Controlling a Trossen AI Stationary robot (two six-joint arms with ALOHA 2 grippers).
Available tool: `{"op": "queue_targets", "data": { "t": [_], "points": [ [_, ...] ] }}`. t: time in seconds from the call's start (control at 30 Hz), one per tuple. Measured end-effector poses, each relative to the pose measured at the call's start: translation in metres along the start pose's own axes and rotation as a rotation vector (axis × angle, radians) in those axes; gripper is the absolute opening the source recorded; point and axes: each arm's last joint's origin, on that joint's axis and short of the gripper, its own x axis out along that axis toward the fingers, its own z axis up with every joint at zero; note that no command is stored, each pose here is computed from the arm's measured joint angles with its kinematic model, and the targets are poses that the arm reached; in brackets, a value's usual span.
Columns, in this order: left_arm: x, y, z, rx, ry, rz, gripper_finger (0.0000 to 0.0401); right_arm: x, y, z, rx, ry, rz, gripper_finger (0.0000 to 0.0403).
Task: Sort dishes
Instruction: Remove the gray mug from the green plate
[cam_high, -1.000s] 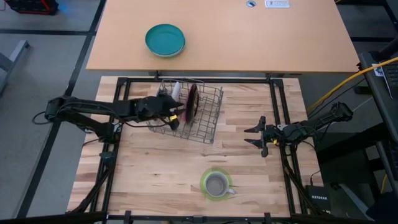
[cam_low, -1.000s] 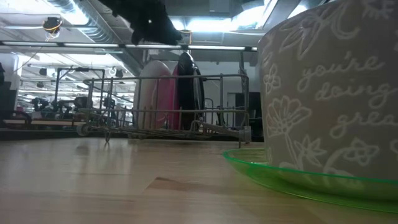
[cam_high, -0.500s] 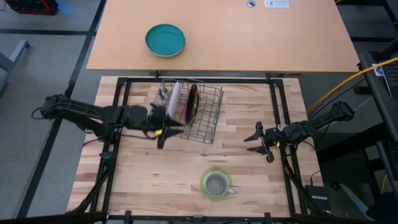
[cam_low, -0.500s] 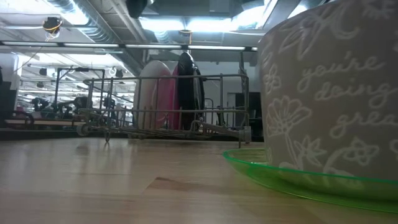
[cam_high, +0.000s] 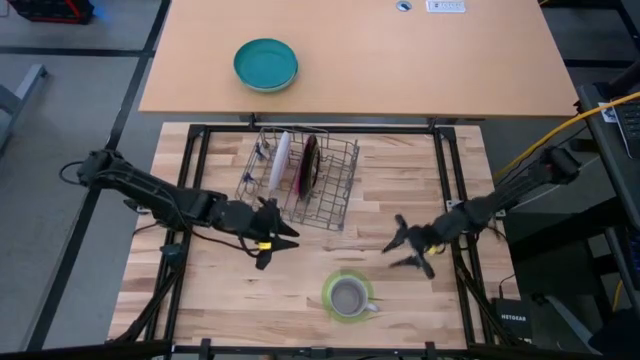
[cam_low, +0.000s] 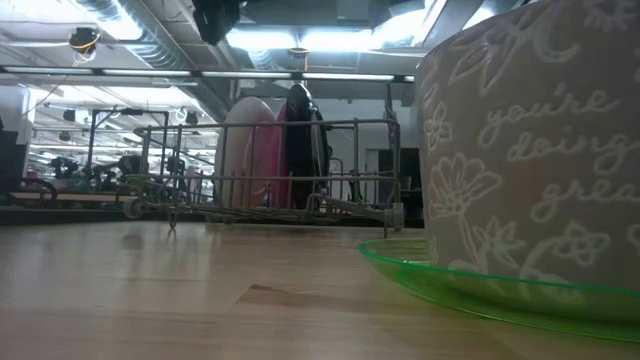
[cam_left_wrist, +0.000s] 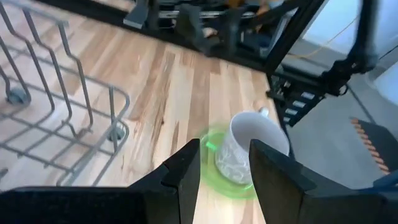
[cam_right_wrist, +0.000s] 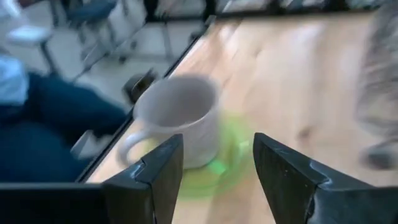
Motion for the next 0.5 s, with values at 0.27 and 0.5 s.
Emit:
{"op": "queue_targets", "data": {
  "t": [0.27,0.5],
  "points": [
    [0.013,0.002,-0.009,0.023,0.048,0.022,0.0127,0.057,0.048,0.015,0.037,0.214,0.096,0.0198],
    [0.013,0.001,-0.009,0.050,0.046,0.019,0.0127,0.090,0.079,0.020,0.097,0.385,-0.028,0.0198]
  ]
}}
